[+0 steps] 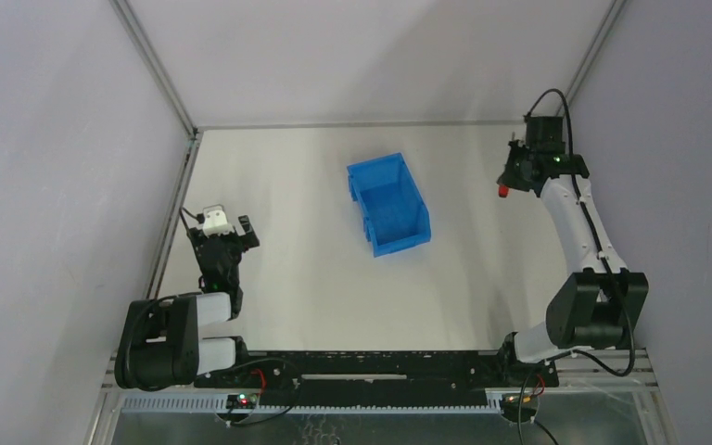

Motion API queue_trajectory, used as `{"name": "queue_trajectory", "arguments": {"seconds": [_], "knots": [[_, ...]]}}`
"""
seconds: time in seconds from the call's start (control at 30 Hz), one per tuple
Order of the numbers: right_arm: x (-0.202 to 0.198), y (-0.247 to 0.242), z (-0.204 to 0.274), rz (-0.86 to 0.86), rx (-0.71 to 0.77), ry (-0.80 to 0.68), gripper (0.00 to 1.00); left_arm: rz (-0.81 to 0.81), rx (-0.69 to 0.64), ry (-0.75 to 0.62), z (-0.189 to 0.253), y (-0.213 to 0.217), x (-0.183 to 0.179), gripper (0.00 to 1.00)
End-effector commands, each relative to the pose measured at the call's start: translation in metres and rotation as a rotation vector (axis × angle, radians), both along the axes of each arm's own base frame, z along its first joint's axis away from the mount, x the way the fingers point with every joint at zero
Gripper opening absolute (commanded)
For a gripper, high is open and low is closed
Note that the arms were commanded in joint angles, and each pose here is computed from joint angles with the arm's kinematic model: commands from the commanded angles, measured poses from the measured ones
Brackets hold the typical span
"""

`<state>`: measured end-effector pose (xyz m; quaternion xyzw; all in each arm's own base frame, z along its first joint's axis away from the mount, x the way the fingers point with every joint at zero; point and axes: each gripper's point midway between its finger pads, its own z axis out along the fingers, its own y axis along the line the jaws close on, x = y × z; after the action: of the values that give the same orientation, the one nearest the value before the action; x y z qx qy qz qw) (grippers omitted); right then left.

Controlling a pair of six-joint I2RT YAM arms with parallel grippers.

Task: Put the screwdriver in the bin

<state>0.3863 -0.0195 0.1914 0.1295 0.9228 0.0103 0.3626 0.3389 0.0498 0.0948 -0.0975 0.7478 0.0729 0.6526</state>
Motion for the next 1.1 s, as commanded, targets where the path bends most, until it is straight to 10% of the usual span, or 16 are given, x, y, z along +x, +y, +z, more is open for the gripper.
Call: {"name": "queue_trajectory", "arguments": {"seconds": [0.0,0.43,1.07], "knots": [[-0.011,0.061,0.044,0.192,0.061,-0.068,0.06,-0.001,0.027,-0.129,0.041,0.001,0.015,1.00],[-0.021,0.229,0.074,0.584,0.164,-0.145,0.07,0.000,0.027,-0.129,0.041,0.001,0.015,1.00],[0.019,0.265,-0.098,0.523,-0.092,0.035,0.23,-0.001,0.027,-0.128,0.041,0.001,0.015,1.00]]}}
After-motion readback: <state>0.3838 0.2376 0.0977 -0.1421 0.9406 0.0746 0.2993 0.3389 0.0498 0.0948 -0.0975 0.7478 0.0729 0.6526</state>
